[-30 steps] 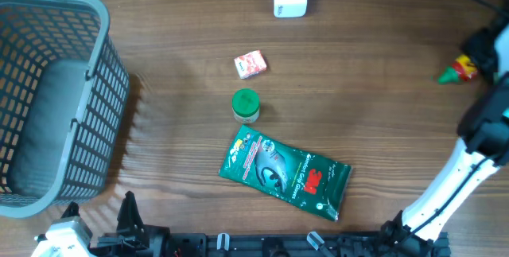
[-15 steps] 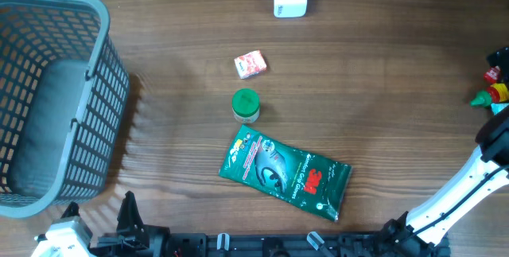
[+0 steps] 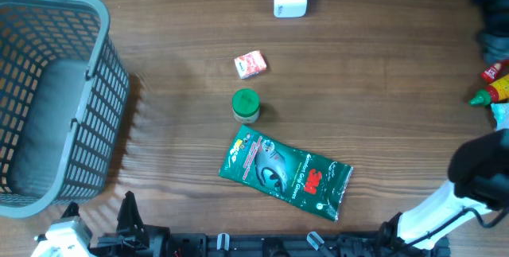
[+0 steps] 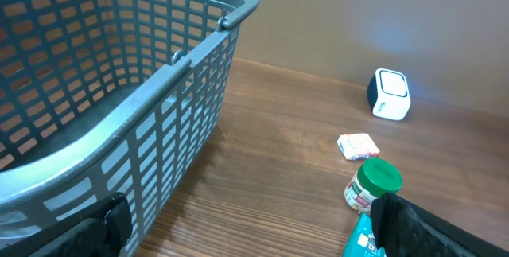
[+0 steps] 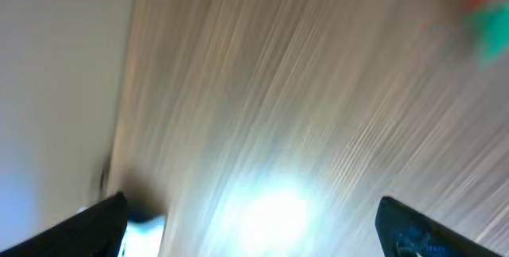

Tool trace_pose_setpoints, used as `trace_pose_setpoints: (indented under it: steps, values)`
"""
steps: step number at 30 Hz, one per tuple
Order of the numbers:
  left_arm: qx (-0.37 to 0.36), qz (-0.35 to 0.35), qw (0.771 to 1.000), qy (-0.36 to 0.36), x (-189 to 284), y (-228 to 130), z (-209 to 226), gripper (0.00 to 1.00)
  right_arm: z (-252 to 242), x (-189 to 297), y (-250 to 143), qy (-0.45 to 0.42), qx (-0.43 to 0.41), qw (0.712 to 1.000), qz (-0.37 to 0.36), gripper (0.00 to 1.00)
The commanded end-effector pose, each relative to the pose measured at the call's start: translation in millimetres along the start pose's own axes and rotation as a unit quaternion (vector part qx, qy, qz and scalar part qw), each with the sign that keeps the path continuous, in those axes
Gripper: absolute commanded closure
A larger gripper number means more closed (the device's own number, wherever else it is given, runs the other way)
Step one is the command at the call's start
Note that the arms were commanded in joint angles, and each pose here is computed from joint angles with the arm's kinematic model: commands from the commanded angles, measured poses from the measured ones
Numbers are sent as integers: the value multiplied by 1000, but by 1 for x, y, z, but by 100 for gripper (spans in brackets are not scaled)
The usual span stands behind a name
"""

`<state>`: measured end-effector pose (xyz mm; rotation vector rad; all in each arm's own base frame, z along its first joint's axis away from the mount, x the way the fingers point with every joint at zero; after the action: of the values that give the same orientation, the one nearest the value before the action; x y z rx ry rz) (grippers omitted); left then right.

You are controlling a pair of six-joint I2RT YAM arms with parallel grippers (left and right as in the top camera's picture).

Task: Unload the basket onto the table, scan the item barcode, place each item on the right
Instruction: 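Swing the right gripper over the green-lidded jar and lower onto it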

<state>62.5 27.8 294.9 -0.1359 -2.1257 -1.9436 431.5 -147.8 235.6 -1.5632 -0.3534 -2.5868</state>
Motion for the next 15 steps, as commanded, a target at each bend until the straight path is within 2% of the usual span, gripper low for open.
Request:
trace_pose_setpoints:
  steps: [1,3,6,13,15]
  values:
    - [-5,-5,1000,9,1,1,3,0,39,1,-107,47,23,983,177,0]
    - [-5,-5,1000,9,1,1,3,0,46,8,-169,30,33,968,247,0]
    - [-5,-4,1000,9,1,1,3,0,53,16,-243,15,95,954,283,0]
    - [-5,-5,1000,9,1,1,3,0,41,24,-342,-15,242,942,233,1]
    - [-5,-5,1000,9,1,1,3,0,35,25,-363,-23,281,940,190,0]
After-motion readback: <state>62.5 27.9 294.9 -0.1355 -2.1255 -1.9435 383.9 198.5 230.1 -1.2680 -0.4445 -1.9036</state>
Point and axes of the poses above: each gripper's point midway between its finger pads, its own x axis back along the fingers, its own z axis along the line the jaws close on, y = z × x, the point moved 2 cm from there along x, back along the fingers, and after that the axes turned 6 degrees about -x, right-handed, at the moved point
